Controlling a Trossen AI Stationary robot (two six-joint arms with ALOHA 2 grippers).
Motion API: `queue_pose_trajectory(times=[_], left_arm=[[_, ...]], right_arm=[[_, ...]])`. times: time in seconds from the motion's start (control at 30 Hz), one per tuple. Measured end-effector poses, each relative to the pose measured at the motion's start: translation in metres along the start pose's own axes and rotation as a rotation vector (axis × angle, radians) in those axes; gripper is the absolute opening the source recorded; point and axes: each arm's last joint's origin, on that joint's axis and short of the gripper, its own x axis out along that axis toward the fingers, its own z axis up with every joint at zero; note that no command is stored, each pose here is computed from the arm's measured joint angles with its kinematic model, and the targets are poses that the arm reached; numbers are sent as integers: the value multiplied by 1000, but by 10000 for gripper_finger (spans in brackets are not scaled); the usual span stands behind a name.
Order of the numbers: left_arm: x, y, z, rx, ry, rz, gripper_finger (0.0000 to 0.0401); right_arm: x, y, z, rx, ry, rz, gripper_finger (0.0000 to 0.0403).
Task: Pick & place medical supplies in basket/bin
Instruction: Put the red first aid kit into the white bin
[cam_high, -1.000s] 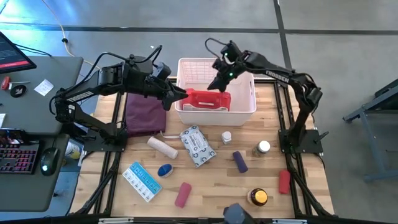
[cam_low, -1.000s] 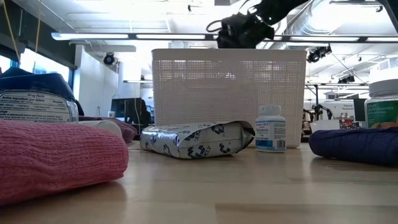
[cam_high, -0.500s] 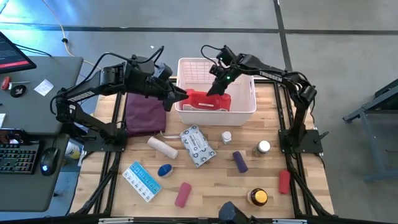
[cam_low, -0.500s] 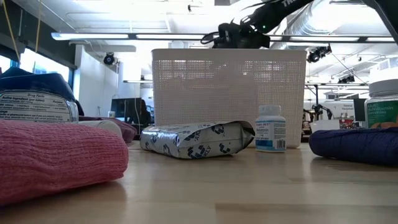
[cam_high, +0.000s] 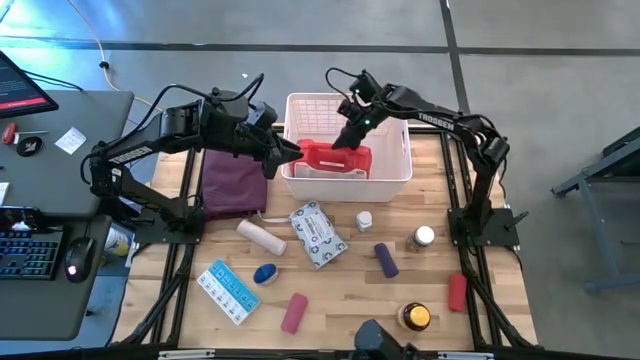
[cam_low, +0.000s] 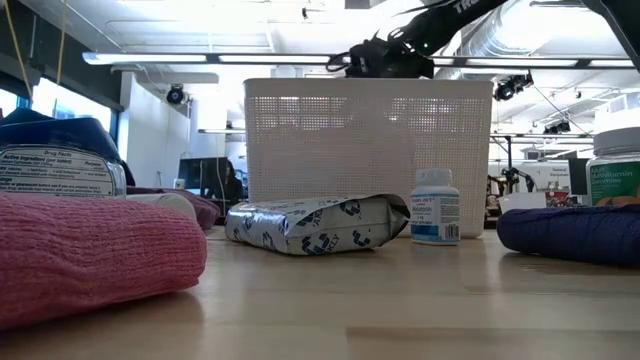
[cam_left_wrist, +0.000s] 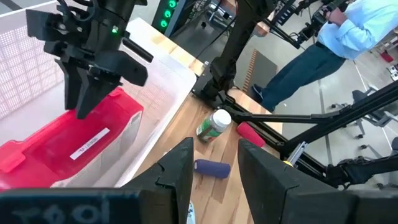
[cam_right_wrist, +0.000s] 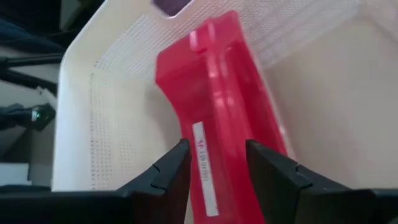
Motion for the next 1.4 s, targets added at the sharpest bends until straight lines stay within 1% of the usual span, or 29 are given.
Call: queue_pose_trajectory(times=[0.1, 0.23, 0.37, 0.6, 0.73, 0.9, 1.07, 1.17, 1.27, 1.33, 1.4], left_arm=[[0, 0, 0, 0, 0, 0, 161], [0, 0, 0, 0, -3, 6, 161], [0, 0, 0, 0, -3, 7, 161], [0, 0, 0, 0, -7, 13, 161], [0, 0, 0, 0, -7, 13, 161], [0, 0, 0, 0, -7, 13, 161], [0, 0, 0, 0, -7, 14, 161], [0, 0, 0, 0, -7, 14, 161], [0, 0, 0, 0, -7, 14, 161], [0, 0, 0, 0, -7, 14, 161], [0, 0, 0, 0, -7, 13, 161]], right_arm=[[2, -1, -1, -3, 7, 6, 146], [12, -1, -6, 42, 61, 69, 150], [22, 0, -10, 72, 109, 108, 153], [27, 3, -11, 59, 116, 149, 149], [26, 4, -11, 31, 119, 168, 119], [27, 4, -11, -20, 117, 169, 53], [26, 4, -11, -48, 115, 138, 52], [22, 10, -10, -85, 94, 83, 52], [13, 20, -5, -174, 39, -18, 52], [6, 29, -2, -256, -3, -98, 52], [-2, 39, 0, -338, -38, -153, 52]])
